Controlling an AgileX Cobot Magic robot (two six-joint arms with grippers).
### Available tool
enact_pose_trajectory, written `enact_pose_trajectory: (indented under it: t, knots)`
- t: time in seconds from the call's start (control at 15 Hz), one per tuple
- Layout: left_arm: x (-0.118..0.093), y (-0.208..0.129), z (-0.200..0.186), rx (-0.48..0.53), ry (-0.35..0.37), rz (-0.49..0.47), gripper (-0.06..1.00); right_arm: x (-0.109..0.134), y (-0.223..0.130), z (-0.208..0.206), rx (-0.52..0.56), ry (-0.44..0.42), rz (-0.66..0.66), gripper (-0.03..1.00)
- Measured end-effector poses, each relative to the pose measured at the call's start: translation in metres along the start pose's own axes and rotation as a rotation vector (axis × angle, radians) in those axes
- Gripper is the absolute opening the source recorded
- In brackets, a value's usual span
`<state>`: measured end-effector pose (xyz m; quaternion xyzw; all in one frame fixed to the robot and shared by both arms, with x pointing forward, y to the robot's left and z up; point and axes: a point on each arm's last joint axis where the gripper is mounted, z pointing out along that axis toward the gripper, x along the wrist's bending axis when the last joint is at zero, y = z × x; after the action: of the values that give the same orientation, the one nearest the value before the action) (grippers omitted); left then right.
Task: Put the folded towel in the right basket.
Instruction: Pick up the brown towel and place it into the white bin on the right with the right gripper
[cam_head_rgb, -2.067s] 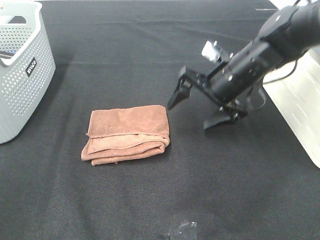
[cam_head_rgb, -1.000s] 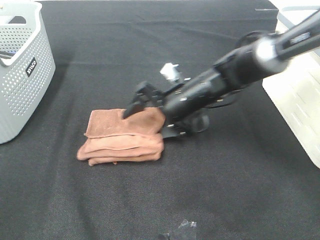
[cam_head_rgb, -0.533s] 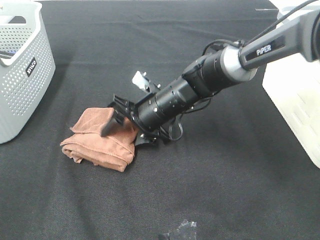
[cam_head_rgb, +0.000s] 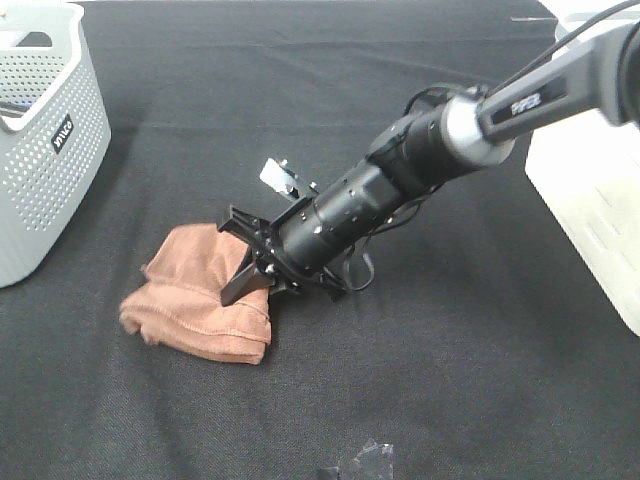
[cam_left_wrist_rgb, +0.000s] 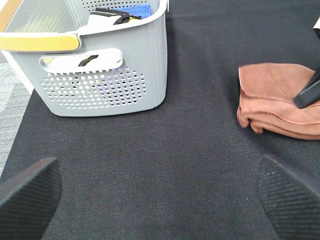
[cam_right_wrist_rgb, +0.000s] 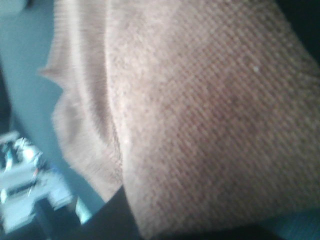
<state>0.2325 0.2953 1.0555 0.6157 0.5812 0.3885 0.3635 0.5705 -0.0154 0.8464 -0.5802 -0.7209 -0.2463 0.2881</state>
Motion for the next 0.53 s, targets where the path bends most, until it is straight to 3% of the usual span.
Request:
enact_pose_trajectory:
  t: [0.07,0.27,0.47,0.53]
  knots:
    - [0.0,0.0,0.0,0.0,0.0,0.0,0.99,0.014,0.0,-0.023,0.019,0.04,-0.046,0.16]
    - [0.0,0.0,0.0,0.0,0.0,0.0,0.99,0.043,0.008,-0.093,-0.089,0.065,-0.145,0.16]
    - [0.0,0.0,0.0,0.0,0.0,0.0,0.99,0.048,0.012,-0.193,-0.281,0.033,-0.172,0.16]
    - [0.0,0.0,0.0,0.0,0.0,0.0,0.99,0.048,0.012,-0.193,-0.281,0.033,-0.172,0.16]
